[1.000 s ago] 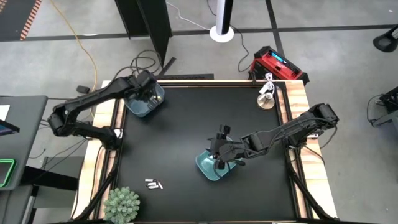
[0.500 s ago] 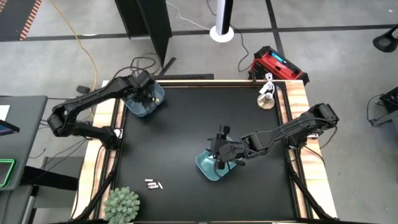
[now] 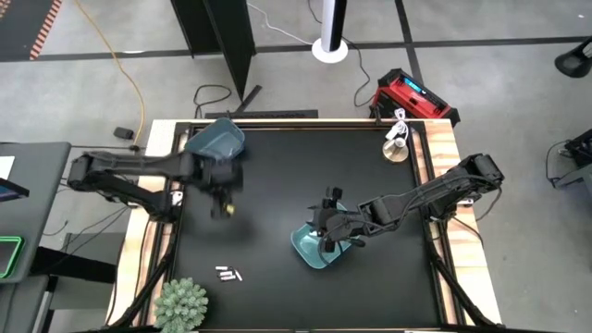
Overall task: Sort batteries
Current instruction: Put the silver battery into the blue bin
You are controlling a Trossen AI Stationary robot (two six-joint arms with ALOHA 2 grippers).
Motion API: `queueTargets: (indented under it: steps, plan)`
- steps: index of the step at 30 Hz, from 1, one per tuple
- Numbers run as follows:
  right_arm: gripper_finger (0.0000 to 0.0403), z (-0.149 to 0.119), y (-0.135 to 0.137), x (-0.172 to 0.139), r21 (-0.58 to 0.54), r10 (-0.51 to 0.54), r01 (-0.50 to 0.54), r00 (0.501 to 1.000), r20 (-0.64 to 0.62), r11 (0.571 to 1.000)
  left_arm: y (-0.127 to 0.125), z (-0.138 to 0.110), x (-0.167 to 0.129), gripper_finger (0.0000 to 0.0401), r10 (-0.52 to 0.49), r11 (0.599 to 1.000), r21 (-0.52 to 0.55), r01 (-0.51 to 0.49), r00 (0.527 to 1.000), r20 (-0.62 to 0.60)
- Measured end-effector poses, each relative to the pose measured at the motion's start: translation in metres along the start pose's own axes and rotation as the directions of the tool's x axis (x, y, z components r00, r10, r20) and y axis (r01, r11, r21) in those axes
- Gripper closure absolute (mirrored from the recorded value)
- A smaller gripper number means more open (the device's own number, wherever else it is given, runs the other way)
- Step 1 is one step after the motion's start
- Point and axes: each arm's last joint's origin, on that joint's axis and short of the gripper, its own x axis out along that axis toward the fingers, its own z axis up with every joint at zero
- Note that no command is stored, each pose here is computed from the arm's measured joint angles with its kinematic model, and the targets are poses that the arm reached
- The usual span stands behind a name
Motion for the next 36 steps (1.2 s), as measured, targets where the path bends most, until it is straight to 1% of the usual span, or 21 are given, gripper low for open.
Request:
queueTargets:
  steps: [4, 7, 10, 15, 18, 23, 28, 32, 36]
  plan:
    - [0.0196, 0.0, -0.001, 0.0, 0.002, -0.002, 0.002, 1.0, -0.001, 1.0, -0.046, 0.002, 0.0, 0.0254, -0.074, 0.989, 0.128, 0.071, 0.997, 0.022]
    - [0.0196, 0.0, -0.001, 0.001, 0.003, -0.004, 0.004, 1.0, -0.001, 1.0, -0.081, 0.002, 0.003, 0.025, -0.144, 0.965, 0.225, 0.134, 0.989, 0.029]
    - [0.0196, 0.0, -0.003, 0.001, 0.006, -0.007, 0.007, 1.0, -0.002, 1.0, -0.115, 0.0, 0.01, 0.0237, -0.186, 0.934, 0.315, 0.172, 0.982, 0.017]
    - [0.0196, 0.0, -0.003, 0.002, 0.006, -0.007, 0.007, 1.0, -0.002, 1.0, -0.164, -0.005, 0.034, 0.0199, -0.242, 0.886, 0.394, 0.242, 0.969, -0.051]
    - [0.0196, 0.0, -0.003, 0.002, 0.006, -0.007, 0.007, 1.0, -0.002, 1.0, -0.187, -0.008, 0.05, 0.018, -0.239, 0.863, 0.438, 0.253, 0.967, -0.088]
    - [0.0196, 0.0, -0.003, 0.001, 0.006, -0.006, 0.006, 1.0, -0.002, 1.0, -0.21, -0.002, 0.063, 0.0171, -0.214, 0.848, 0.468, 0.248, 0.969, -0.126]
    - [0.0196, 0.0, -0.003, 0.001, 0.007, -0.007, 0.007, 1.0, -0.002, 1.0, -0.223, 0.004, 0.072, 0.017, -0.235, 0.843, 0.473, 0.257, 0.966, -0.106]
    - [0.0196, 0.0, -0.003, 0.001, 0.007, -0.007, 0.007, 1.0, -0.002, 1.0, -0.229, 0.002, 0.077, 0.017, -0.238, 0.838, 0.479, 0.263, 0.965, -0.113]
    - [0.0196, 0.0, -0.003, 0.001, 0.006, -0.006, 0.006, 1.0, -0.002, 1.0, -0.23, 0.001, 0.076, 0.017, -0.251, 0.834, 0.479, 0.273, 0.962, -0.111]
